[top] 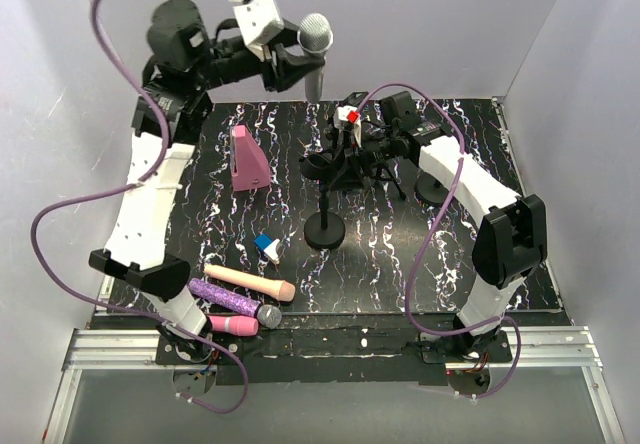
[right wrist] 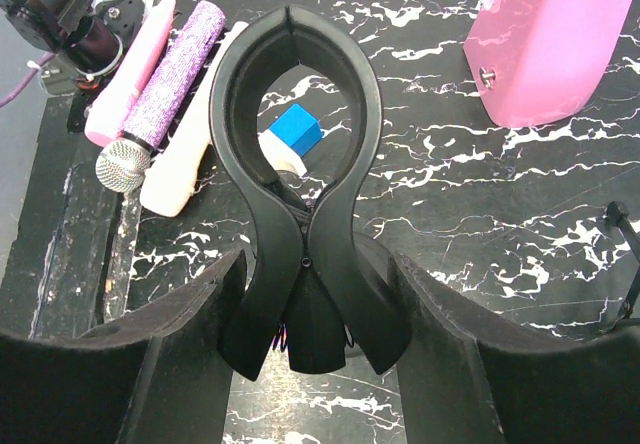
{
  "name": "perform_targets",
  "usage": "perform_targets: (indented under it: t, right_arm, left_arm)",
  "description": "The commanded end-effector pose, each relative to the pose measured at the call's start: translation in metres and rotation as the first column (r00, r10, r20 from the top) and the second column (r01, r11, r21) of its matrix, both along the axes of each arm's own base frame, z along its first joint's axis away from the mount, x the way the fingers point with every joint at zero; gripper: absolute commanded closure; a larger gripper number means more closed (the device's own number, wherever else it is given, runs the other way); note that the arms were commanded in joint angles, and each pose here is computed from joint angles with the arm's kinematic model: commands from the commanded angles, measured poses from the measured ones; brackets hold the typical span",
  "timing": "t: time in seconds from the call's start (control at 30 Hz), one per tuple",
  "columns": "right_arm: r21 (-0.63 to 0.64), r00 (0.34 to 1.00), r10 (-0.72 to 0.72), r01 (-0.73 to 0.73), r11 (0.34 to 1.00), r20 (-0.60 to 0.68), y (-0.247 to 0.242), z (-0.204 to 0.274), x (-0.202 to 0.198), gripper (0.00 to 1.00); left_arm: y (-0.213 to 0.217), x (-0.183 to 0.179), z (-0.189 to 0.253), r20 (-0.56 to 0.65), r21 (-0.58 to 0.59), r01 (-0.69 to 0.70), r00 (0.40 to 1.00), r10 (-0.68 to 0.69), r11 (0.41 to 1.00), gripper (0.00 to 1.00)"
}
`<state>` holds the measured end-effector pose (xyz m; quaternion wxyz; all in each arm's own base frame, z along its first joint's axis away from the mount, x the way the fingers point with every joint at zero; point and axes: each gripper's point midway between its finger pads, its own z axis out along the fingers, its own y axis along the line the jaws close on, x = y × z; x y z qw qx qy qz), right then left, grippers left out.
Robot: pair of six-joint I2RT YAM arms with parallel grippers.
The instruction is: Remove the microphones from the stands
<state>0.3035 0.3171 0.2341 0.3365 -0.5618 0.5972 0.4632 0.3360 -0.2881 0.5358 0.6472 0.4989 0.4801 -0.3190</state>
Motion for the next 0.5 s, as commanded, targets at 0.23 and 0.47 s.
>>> perform_targets:
  t: [0.23,0.47]
  right_arm:
    - [-0.059,0.994,-0.058,0.053,0.997,-0.095,-0.009,0.014,-0.017,0.24]
    - [-0.003,0.996,-0.077,0.077,0.997,-0.033,-0.014,0.055,-0.027,0.14]
  left_arm:
    - [0.052,-0.024,-0.035,0.19,0.243,-0.166,0.974,0.121,0.956,1.0]
    - [0.1,-0.053,-0.157,0.068,0.626,-0.118,0.993,0.097,0.771,1.0]
